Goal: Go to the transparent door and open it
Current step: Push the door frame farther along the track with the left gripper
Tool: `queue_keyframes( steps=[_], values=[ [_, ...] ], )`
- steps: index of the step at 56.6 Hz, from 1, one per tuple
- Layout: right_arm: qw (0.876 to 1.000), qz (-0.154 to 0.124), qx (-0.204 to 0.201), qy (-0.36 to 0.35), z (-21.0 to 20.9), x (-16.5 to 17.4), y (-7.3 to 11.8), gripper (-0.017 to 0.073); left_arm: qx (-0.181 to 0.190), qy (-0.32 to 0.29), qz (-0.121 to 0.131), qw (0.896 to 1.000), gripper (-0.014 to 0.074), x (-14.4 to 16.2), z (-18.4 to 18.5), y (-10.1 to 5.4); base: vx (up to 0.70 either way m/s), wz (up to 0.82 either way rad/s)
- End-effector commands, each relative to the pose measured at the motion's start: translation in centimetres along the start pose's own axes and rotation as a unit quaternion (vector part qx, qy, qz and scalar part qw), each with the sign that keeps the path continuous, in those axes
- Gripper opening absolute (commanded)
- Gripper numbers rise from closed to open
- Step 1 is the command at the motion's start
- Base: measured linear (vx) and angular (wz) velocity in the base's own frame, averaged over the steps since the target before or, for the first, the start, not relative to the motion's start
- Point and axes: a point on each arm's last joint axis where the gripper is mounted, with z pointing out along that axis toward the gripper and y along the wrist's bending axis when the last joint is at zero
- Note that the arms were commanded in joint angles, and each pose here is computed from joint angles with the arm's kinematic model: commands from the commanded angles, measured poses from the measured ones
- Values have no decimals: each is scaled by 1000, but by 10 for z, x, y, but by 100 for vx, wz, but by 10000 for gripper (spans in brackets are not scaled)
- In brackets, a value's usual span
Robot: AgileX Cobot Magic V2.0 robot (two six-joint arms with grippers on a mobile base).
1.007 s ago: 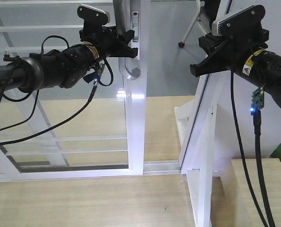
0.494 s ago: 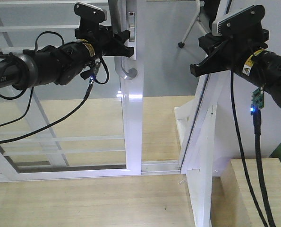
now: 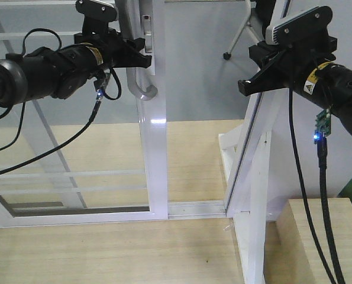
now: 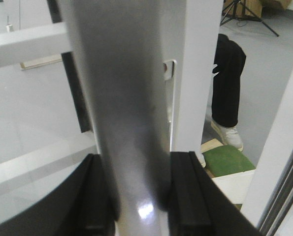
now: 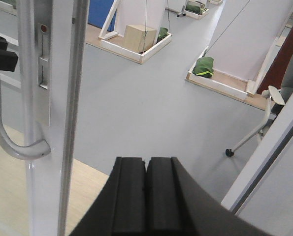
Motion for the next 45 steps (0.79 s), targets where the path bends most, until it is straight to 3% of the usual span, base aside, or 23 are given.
queue_keyframes(
  steps=[1,20,32,45],
  values=[
    [998,-3,3,-67,-8,-25,-4,-1,-23,-107,-20,994,-3,-58,-33,24,0,0],
    [998,-1,3,-69,-8,-26,-4,-1,-59,-96,-28,993,-3,-50,-73,50,0,0],
    [998,0,3,-69,-8,-26,-4,-1,-62,-80,7,995,0,-47,-82,54,0,0],
    [998,0,3,-69,-8,-26,-4,-1,-76,-56,4,996,0,-39,-92,60,0,0]
  ],
)
